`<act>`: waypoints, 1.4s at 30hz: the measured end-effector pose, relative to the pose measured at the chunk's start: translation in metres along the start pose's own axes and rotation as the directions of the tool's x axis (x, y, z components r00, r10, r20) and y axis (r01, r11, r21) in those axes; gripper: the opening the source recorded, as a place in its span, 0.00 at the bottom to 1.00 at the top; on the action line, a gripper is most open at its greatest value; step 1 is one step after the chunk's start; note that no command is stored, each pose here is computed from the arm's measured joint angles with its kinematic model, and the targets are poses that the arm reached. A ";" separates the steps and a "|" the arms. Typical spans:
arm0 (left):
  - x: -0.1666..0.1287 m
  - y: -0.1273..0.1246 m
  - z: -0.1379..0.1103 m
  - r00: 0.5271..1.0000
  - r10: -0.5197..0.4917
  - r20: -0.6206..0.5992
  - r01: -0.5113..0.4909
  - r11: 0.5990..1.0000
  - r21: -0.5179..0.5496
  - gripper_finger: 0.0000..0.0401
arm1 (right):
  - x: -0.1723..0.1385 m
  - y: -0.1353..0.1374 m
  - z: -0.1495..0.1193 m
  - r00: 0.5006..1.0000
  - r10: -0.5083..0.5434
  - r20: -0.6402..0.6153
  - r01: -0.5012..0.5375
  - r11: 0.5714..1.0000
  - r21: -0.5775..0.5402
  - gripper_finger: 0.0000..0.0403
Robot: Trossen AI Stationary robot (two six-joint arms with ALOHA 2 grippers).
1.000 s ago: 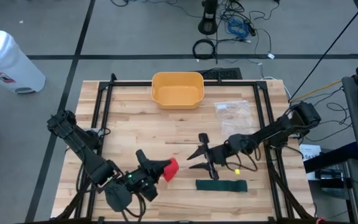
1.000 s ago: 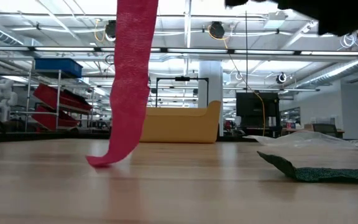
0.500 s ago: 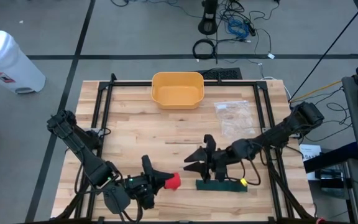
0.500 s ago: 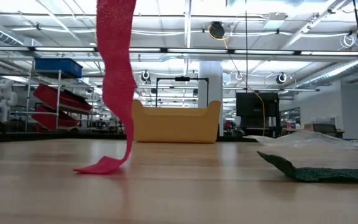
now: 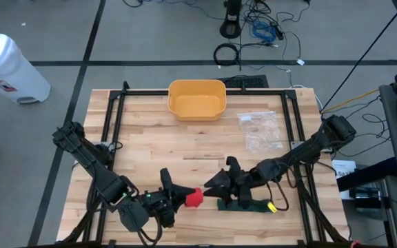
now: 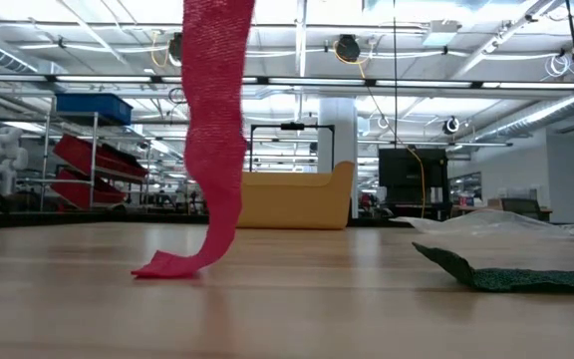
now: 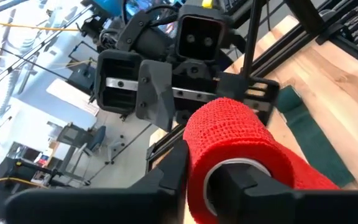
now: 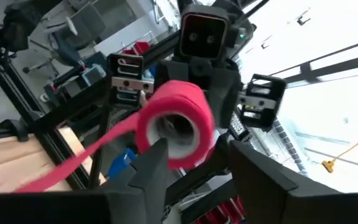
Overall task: Roll bandage
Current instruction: Roll the red bandage
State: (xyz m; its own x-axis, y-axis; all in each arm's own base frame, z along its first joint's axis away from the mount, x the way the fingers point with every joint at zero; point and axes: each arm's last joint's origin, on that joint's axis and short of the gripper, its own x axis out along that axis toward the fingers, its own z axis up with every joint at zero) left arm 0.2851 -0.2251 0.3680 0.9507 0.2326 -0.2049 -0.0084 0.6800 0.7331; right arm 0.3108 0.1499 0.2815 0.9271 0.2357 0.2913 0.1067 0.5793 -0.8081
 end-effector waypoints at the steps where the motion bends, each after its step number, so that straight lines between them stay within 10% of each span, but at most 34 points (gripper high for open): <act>1: 0.001 0.001 0.000 1.000 0.004 -0.001 -0.004 1.000 -0.004 0.20 | 0.003 0.002 0.000 1.000 -0.011 0.005 0.011 1.000 -0.003 0.42; 27: -0.001 -0.019 0.002 0.995 0.086 -0.053 -0.084 0.996 0.030 0.33 | 0.029 0.019 0.004 0.997 -0.070 0.015 0.071 0.997 -0.044 0.43; 42: -0.001 -0.018 0.003 0.994 0.097 -0.049 -0.097 0.995 0.013 0.33 | 0.028 0.022 0.008 0.998 -0.061 0.027 0.061 0.998 0.012 0.21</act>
State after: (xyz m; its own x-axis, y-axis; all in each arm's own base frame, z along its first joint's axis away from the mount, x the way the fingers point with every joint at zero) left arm 0.2852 -0.2401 0.3569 0.9292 0.3313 -0.1640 -0.0964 0.6455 0.7576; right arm 0.3358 0.1751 0.2758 0.9087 0.2208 0.3542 0.1590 0.6016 -0.7828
